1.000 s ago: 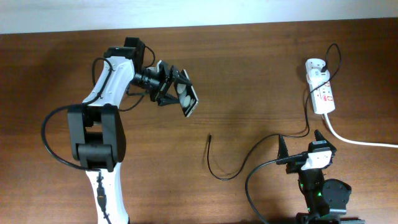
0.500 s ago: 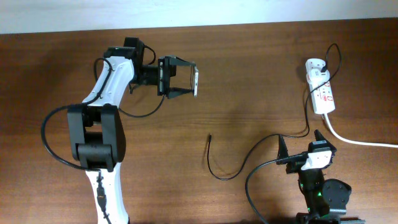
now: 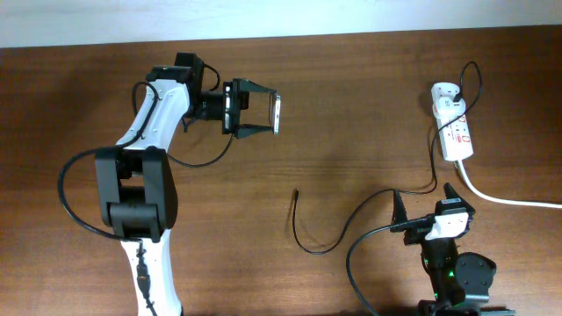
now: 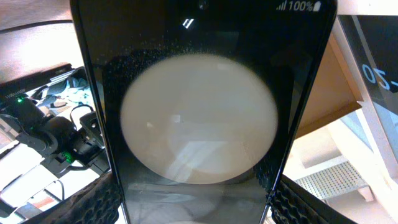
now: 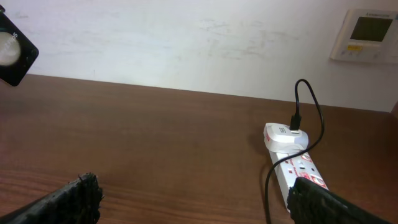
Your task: Plug charger to phone and switch on socket
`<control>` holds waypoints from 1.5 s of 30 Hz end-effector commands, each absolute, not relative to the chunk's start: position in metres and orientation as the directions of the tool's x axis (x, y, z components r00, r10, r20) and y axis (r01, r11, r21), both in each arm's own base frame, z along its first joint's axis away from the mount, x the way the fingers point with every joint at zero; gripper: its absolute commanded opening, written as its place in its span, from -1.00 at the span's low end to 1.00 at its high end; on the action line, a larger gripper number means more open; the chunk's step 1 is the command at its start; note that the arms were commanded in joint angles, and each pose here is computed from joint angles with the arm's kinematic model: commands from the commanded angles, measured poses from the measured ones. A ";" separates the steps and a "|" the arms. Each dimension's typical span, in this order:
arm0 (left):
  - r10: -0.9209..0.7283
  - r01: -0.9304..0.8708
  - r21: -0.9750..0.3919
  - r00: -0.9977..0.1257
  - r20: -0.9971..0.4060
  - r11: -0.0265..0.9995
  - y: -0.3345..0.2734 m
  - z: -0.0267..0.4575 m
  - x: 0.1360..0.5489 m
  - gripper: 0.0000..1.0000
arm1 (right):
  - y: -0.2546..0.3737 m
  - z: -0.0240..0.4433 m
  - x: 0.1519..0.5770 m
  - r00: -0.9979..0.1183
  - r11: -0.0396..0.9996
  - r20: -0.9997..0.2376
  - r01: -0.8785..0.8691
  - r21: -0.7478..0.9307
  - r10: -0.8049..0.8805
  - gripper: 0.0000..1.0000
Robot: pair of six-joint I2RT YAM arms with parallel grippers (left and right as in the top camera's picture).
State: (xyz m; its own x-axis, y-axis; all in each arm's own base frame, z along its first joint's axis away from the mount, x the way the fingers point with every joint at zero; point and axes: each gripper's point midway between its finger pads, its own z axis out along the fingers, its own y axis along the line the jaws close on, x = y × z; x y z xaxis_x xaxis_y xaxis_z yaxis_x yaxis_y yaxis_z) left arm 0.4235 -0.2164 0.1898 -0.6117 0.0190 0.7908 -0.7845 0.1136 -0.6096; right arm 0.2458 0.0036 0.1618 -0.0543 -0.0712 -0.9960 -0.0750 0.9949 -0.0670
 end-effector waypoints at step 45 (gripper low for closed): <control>0.034 -0.178 -0.974 -0.982 0.185 0.137 -0.221 0.187 0.457 -1.00 | 0.012 0.224 0.240 0.172 0.992 -0.984 -0.121 0.033 0.054 0.97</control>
